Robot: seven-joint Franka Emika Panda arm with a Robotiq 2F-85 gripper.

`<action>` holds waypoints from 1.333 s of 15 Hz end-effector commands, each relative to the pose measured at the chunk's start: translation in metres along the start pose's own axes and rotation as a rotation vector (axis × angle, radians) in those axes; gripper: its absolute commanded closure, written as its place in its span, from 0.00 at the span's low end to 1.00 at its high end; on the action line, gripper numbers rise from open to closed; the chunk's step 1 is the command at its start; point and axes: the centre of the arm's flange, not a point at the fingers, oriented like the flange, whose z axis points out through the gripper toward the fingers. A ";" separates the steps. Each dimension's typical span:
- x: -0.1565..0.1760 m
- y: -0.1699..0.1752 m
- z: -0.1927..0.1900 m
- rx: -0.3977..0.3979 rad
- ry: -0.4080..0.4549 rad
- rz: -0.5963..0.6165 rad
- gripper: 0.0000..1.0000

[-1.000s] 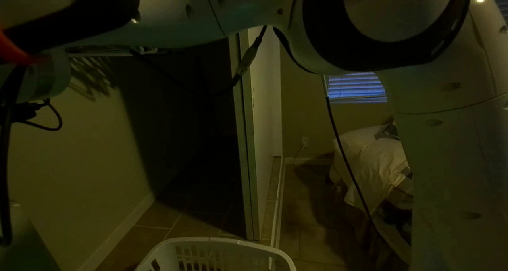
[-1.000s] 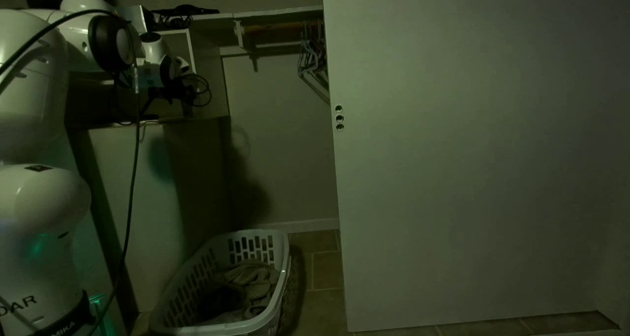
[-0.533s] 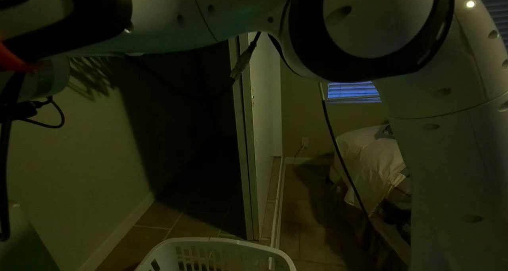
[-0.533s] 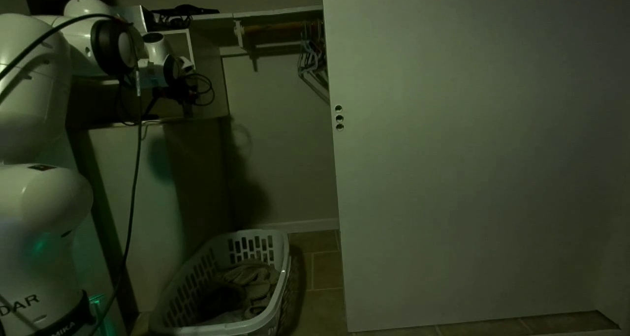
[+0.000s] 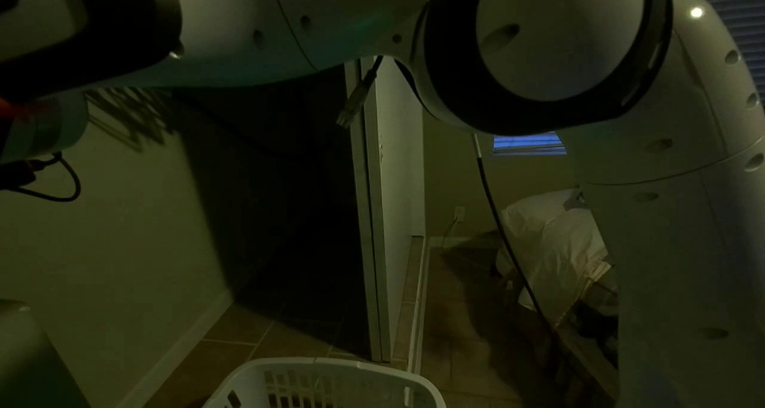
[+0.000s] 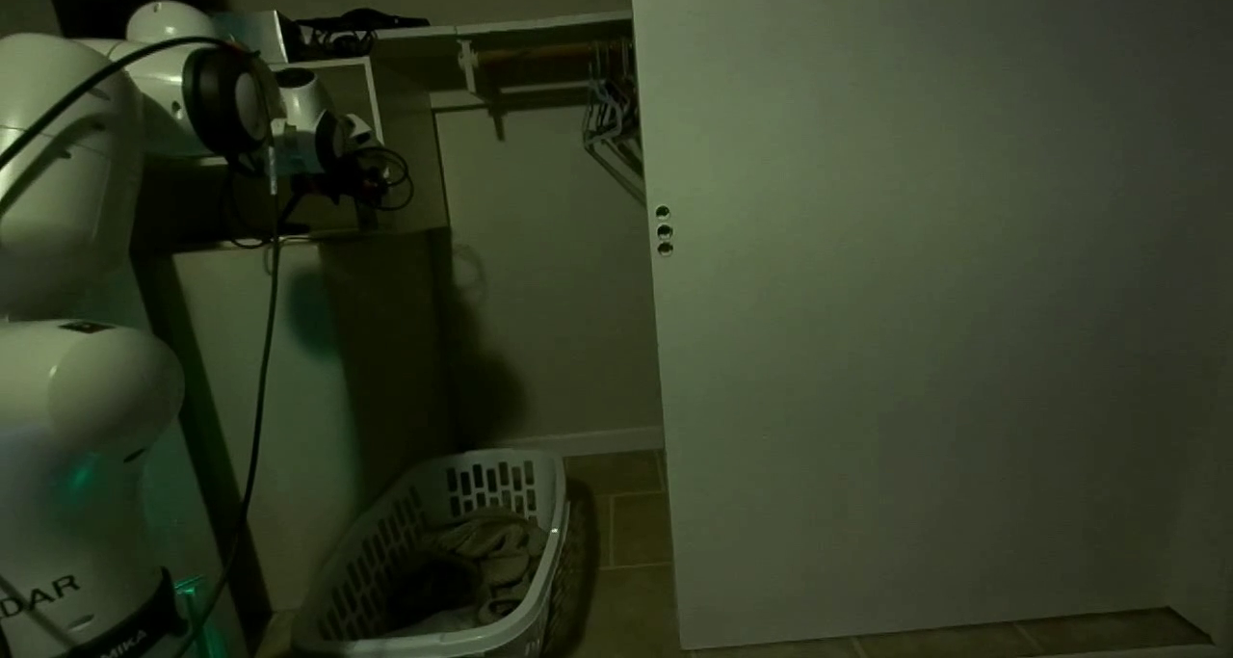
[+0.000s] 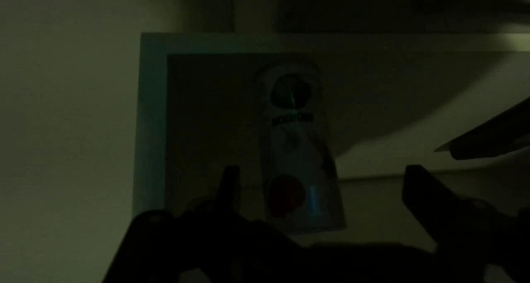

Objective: Remove the black object from the bottom shelf and put it on the top shelf

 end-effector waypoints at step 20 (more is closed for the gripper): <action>0.011 -0.003 -0.016 -0.012 -0.009 0.006 0.79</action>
